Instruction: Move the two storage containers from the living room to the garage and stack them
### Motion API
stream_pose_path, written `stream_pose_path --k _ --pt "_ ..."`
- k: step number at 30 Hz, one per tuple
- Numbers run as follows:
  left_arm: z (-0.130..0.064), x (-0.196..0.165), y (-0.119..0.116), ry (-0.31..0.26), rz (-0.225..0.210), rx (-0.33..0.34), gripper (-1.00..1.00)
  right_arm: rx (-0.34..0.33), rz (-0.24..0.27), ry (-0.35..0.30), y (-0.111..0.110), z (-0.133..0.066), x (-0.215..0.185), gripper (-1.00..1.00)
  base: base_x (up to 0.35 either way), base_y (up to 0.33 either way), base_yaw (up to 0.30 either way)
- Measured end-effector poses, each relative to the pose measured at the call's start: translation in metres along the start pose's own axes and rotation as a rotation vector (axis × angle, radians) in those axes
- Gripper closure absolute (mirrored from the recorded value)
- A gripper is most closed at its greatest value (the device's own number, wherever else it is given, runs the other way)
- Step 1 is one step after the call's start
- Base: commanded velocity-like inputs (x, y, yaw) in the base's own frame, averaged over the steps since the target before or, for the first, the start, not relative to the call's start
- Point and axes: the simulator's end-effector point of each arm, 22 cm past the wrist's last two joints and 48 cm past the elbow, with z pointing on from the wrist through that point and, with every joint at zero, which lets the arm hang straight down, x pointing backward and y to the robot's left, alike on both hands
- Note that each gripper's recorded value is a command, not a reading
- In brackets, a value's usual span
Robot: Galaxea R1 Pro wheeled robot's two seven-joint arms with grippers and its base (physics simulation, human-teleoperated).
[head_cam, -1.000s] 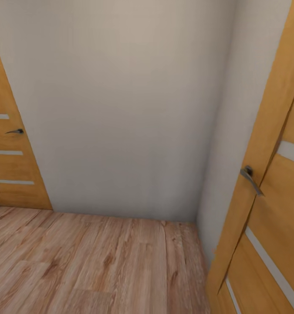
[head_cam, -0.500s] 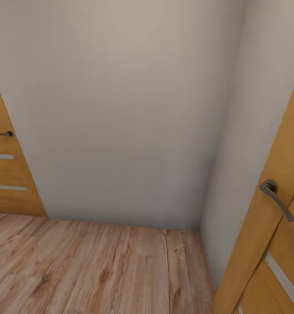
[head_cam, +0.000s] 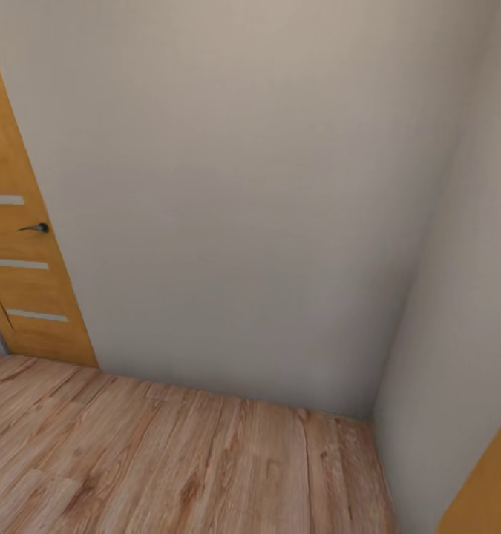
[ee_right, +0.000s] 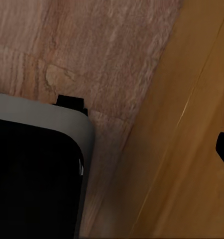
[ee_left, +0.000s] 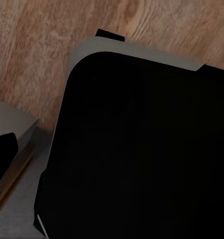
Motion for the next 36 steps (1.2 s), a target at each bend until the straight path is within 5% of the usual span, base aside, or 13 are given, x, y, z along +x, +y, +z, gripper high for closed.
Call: stream_pose_path --k 23,36 --pt "0.0000 0.0000 0.0001 0.000 0.000 -0.001 -1.00 0.000 -0.001 0.000 0.0001 0.0001 -0.0001 -1.00 0.307 0.000 0.270" --pt "0.0002 -0.0001 -0.0002 0.001 0.000 0.000 -1.00 0.000 -0.002 0.000 0.0000 0.0002 -0.0002 -1.00 0.075 0.000 0.270"
